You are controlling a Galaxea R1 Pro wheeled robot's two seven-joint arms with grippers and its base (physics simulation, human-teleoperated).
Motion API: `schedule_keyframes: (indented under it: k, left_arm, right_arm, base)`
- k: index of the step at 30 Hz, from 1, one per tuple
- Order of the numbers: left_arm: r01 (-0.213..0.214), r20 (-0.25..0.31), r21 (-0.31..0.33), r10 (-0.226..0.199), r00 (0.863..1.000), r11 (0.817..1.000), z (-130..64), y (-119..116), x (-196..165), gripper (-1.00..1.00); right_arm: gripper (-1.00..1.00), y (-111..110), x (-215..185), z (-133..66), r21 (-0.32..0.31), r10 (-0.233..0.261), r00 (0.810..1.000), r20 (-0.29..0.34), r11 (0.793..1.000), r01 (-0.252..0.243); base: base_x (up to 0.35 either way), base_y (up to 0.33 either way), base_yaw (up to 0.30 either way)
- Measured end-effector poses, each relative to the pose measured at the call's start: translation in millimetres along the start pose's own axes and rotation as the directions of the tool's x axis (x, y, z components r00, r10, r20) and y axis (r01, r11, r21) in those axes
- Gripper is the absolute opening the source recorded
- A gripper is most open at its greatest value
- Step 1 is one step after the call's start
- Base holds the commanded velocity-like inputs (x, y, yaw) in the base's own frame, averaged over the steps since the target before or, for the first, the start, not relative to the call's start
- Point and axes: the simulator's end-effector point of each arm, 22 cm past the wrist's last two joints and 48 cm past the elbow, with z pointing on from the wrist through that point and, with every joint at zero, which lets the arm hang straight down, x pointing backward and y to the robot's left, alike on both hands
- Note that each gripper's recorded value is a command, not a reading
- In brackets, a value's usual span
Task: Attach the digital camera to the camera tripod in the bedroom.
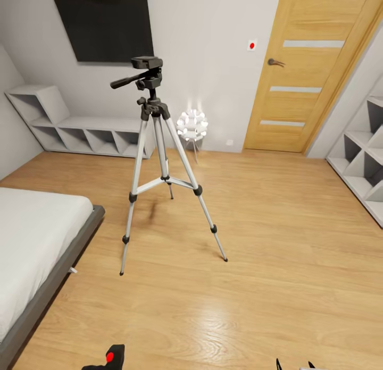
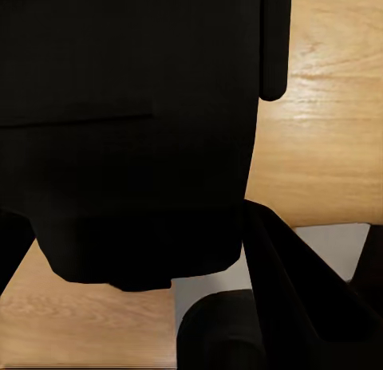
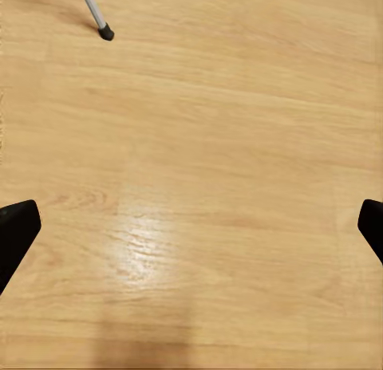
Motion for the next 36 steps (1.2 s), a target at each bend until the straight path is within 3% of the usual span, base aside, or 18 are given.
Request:
schedule_keyframes:
  k: [10, 13, 17, 19, 21, 36]
  left_arm:
    - [0.006, -0.008, -0.006, -0.006, 1.000, 1.000, -15.4, 4.8, -2.1, -1.00]
    - [0.006, -0.010, -0.022, -0.006, 1.000, 1.000, -19.0, 16.6, -2.1, -1.00]
    - [0.018, -0.011, -0.047, -0.018, 1.000, 0.999, -23.9, 32.9, -2.6, -1.00]
    - [0.044, -0.013, -0.061, -0.045, 0.999, 0.997, -26.9, 37.3, -2.3, -1.00]
    - [0.059, -0.015, -0.069, -0.060, 0.998, 0.996, -29.8, 40.0, -2.3, -1.00]
    - [0.080, -0.018, -0.076, -0.081, 0.997, 0.994, -51.0, 42.5, -7.1, -1.00]
  right_arm:
    - [1.00, -0.2, -10.1, -11.6, -0.001, 0.004, 1.000, -0.004, 1.000, -0.004]
    - [1.00, 4.8, -12.6, -15.4, -0.014, 0.006, 1.000, -0.006, 1.000, -0.007]
    - [1.00, 29.0, -15.6, -21.8, -0.136, 0.003, 1.000, -0.011, 0.991, -0.004]
    - [1.00, 47.0, -12.7, -27.7, -0.228, 0.000, 0.999, -0.035, 0.974, -0.008]
    - [1.00, 54.0, -9.7, -32.0, -0.260, 0.000, 0.998, -0.058, 0.965, -0.015]
    - [1.00, 48.8, -17.0, -47.2, -0.222, 0.007, 0.996, -0.090, 0.975, -0.027]
  base:
    - [0.000, 0.000, 0.000]
    - [0.000, 0.000, 0.000]
    - [0.000, 0.000, 0.000]
    - [0.000, 0.000, 0.000]
    - [0.000, 0.000, 0.000]
    - [0.000, 0.000, 0.000]
